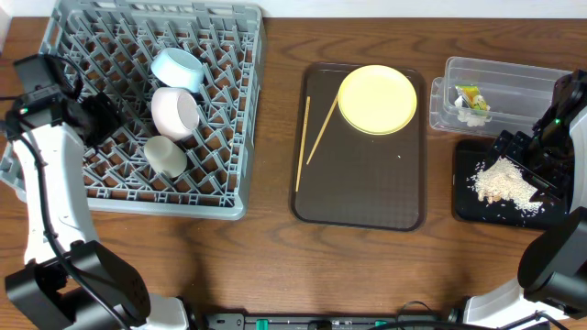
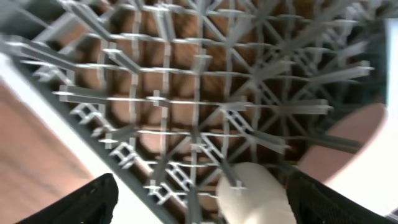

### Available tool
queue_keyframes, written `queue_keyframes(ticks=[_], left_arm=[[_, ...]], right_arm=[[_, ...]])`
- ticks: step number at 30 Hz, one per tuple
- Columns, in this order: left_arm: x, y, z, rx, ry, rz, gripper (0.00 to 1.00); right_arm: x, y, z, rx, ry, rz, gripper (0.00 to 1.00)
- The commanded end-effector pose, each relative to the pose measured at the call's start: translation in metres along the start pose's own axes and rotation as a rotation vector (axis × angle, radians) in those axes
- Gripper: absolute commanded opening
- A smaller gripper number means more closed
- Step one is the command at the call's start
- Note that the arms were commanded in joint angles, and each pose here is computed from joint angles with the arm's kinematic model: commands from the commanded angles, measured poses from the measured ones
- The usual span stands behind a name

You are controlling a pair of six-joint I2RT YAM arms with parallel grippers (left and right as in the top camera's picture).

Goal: Sort waste into correct bins and load items into the dishwasher

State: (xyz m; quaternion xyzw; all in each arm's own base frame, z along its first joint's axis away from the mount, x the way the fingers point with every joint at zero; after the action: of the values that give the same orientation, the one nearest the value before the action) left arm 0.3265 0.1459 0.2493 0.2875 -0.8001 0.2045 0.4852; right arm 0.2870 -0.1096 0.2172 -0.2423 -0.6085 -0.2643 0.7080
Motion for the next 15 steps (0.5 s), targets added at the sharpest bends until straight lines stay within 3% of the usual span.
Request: queue_keyframes(ticks=[1, 4, 6, 11, 15], left_arm=[[-0.004, 0.004, 0.006, -0.025, -0.009, -0.135, 0.81], [-0.007, 0.000, 0.013, -0.044, 0.012, -0.135, 0.72], [-0.008, -0.002, 0.015, -0.051, 0.020, -0.135, 0.57], [-0.008, -0.001, 0.018, -0.056, 0.040, -0.142, 0.34], [-0.009, 0.000, 0.021, -0.059, 0.054, -0.147, 0.25]], right_arm=[[0.007, -0.001, 0.003, -0.014, -0.021, -0.013, 0.99], [0.007, -0.001, 0.003, -0.014, -0.021, -0.013, 0.99], [0.007, -0.001, 0.003, -0.014, -0.021, -0.013, 0.99], [0.007, -0.001, 0.003, -0.014, -0.021, -0.013, 0.99], [0.007, -0.001, 0.003, -0.014, -0.021, -0.013, 0.99]])
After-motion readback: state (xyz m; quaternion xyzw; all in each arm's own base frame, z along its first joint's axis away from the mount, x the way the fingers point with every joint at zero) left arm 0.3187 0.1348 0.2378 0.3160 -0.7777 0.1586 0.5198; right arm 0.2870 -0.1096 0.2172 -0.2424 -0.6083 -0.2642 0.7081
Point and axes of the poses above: each gripper's point midway between its finger pads, its own x axis back along the fingers, its own y axis along the line the jaws close on, z = x × y, the point moved 9 cm from there along x, back along the fingers, and after that the axes turned 3 degrees about -x, right-handed, at the moved point
